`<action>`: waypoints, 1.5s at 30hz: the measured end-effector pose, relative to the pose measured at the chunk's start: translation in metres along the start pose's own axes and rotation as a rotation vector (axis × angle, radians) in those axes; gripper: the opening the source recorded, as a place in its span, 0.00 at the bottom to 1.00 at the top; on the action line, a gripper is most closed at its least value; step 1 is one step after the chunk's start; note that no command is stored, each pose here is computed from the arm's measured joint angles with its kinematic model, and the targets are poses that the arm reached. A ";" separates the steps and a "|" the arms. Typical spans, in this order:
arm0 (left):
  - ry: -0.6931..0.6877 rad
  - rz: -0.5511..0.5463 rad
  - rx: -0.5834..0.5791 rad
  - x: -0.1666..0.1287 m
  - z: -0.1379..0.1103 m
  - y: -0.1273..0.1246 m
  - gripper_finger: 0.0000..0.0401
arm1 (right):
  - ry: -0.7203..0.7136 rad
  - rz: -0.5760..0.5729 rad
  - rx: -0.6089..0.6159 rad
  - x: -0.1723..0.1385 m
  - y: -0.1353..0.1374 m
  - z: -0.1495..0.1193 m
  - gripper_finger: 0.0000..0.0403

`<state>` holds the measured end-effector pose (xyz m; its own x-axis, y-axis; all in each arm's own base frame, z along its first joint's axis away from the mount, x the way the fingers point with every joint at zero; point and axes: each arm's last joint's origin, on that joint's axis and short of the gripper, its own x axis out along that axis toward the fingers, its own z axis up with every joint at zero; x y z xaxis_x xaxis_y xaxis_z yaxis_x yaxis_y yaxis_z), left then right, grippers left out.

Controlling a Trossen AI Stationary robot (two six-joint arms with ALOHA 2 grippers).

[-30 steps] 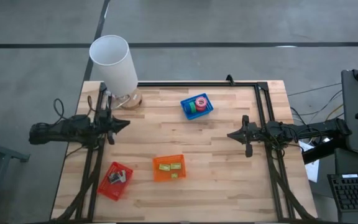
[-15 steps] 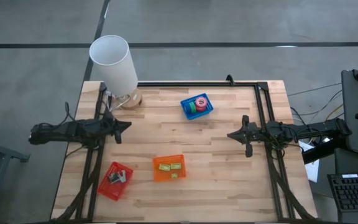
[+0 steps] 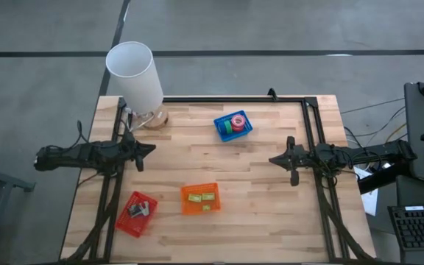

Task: Pick and place Stapler, Stapler remover, tape
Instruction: Return to Home Position

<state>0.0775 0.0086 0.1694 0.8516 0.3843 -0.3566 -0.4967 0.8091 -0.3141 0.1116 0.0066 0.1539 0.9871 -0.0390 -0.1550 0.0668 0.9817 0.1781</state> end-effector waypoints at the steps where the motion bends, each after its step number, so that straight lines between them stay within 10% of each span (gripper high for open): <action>1: 0.000 0.000 0.000 0.000 0.000 0.000 0.05 | 0.000 0.001 0.000 0.000 0.000 0.000 0.02; 45: -0.001 0.000 -0.001 0.000 0.000 0.000 0.04 | 0.001 0.000 0.000 0.000 0.000 0.000 0.02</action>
<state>0.0776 0.0086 0.1695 0.8515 0.3850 -0.3559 -0.4971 0.8085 -0.3149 0.1116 0.0066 0.1538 0.9870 -0.0389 -0.1557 0.0668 0.9817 0.1781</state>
